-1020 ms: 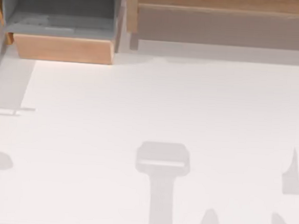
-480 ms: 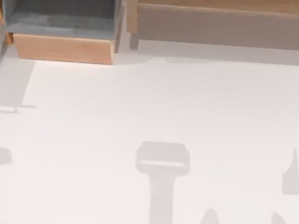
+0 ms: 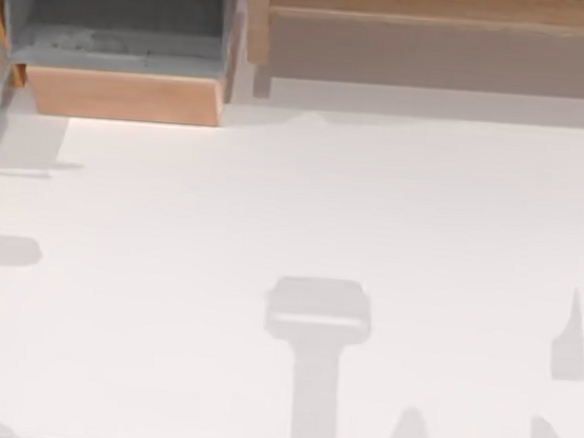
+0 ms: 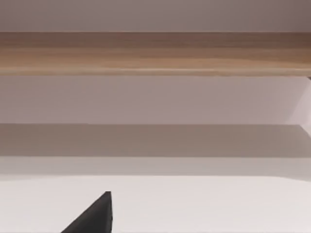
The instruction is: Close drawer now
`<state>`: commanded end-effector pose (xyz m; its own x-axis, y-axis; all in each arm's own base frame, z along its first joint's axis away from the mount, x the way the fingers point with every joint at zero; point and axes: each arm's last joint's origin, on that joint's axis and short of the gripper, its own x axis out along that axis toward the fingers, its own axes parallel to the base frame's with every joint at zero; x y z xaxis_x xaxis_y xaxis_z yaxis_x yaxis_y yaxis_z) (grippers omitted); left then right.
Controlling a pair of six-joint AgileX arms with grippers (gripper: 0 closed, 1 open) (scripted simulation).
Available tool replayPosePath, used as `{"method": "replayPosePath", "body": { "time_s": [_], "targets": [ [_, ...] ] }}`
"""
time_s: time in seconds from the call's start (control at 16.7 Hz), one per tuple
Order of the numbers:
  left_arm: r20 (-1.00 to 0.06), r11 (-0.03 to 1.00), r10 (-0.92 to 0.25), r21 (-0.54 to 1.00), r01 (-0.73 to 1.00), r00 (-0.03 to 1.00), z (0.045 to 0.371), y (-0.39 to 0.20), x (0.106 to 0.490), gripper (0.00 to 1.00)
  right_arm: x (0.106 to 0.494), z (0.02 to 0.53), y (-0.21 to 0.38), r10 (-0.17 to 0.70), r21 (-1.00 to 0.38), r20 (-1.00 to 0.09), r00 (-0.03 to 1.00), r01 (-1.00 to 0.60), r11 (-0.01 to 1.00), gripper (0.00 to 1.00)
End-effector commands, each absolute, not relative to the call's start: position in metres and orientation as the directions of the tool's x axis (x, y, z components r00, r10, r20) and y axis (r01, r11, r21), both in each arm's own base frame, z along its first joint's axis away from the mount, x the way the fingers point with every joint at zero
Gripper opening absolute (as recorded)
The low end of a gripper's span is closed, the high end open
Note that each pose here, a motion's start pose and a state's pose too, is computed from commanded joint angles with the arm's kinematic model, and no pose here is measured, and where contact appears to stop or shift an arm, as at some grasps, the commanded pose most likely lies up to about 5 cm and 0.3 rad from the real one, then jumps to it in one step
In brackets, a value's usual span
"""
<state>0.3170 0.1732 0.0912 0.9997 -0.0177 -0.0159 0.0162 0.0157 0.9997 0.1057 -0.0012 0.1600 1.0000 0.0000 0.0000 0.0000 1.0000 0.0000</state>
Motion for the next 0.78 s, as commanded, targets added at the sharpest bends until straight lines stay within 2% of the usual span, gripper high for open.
{"method": "replayPosePath", "body": {
  "time_s": [0.3,0.78],
  "targets": [
    [-0.019,0.018,-0.014,1.000,0.019,1.000,0.090,0.175,0.319,0.00,0.106,0.160,-0.001,0.000,0.000,0.000,1.000,0.000,1.000,1.00],
    [-0.022,0.021,-0.013,1.000,0.022,1.000,0.090,0.174,0.377,0.00,0.106,0.160,-0.001,0.000,0.000,0.000,1.000,0.000,1.000,1.00]
  ]
}}
